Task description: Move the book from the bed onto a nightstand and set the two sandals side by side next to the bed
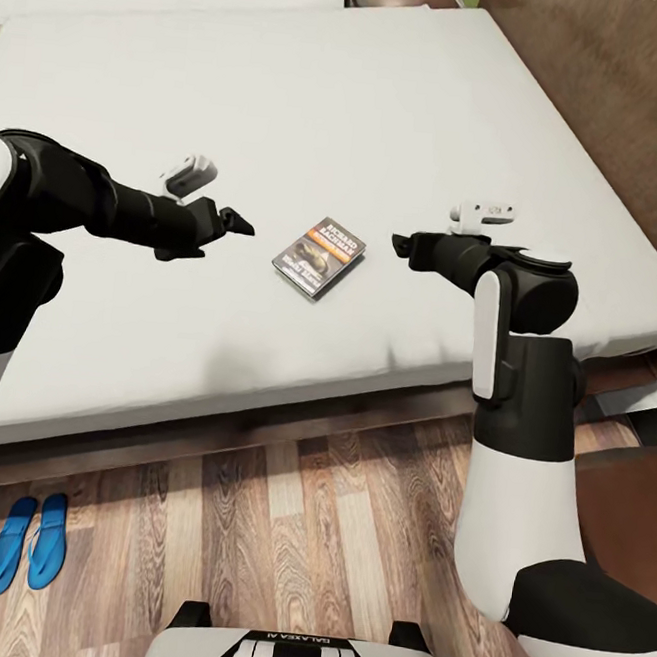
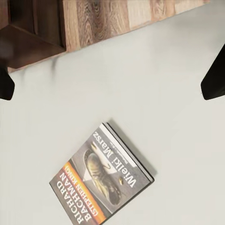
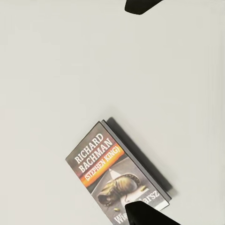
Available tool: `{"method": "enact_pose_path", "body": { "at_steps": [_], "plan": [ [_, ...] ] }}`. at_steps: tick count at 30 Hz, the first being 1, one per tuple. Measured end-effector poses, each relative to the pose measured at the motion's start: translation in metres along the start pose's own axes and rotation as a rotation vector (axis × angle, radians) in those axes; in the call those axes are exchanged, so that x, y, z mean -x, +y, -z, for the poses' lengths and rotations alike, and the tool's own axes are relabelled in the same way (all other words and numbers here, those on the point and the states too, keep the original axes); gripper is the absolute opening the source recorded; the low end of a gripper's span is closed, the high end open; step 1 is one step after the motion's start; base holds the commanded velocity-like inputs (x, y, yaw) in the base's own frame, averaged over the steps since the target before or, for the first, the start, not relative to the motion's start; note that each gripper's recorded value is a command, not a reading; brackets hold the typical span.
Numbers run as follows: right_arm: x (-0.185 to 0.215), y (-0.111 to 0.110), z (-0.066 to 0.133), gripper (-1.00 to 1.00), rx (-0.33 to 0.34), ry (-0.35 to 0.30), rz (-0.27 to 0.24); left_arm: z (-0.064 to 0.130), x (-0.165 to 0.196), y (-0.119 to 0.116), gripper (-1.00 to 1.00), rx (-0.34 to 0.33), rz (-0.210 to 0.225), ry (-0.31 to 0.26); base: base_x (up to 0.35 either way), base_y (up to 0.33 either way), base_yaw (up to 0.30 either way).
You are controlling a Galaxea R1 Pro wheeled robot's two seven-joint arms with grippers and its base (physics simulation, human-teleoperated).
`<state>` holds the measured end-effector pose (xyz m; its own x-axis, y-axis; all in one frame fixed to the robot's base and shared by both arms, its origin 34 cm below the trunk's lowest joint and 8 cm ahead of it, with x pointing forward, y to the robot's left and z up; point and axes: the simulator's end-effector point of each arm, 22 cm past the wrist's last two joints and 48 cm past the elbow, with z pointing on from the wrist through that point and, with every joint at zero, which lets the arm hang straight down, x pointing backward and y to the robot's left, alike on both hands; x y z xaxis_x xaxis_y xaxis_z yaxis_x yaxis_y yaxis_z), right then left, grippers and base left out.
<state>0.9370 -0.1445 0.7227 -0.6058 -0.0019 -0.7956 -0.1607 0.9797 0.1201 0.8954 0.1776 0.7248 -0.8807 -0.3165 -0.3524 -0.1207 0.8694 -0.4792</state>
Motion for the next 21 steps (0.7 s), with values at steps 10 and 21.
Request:
{"method": "enact_pose_path", "body": {
  "at_steps": [10, 21],
  "plan": [
    [0.001, -0.001, 0.003, 1.0, -0.002, -0.002, -0.004, -0.014, -0.03, -0.023, 1.0, -0.022, -0.039, 0.059, 0.0, 0.0, 0.0],
    [0.009, 0.0, 0.01, 1.0, -0.005, -0.013, 0.0, -0.029, -0.082, -0.012, 1.0, -0.005, -0.023, 0.153, 0.0, 0.0, 0.0]
  ]
}}
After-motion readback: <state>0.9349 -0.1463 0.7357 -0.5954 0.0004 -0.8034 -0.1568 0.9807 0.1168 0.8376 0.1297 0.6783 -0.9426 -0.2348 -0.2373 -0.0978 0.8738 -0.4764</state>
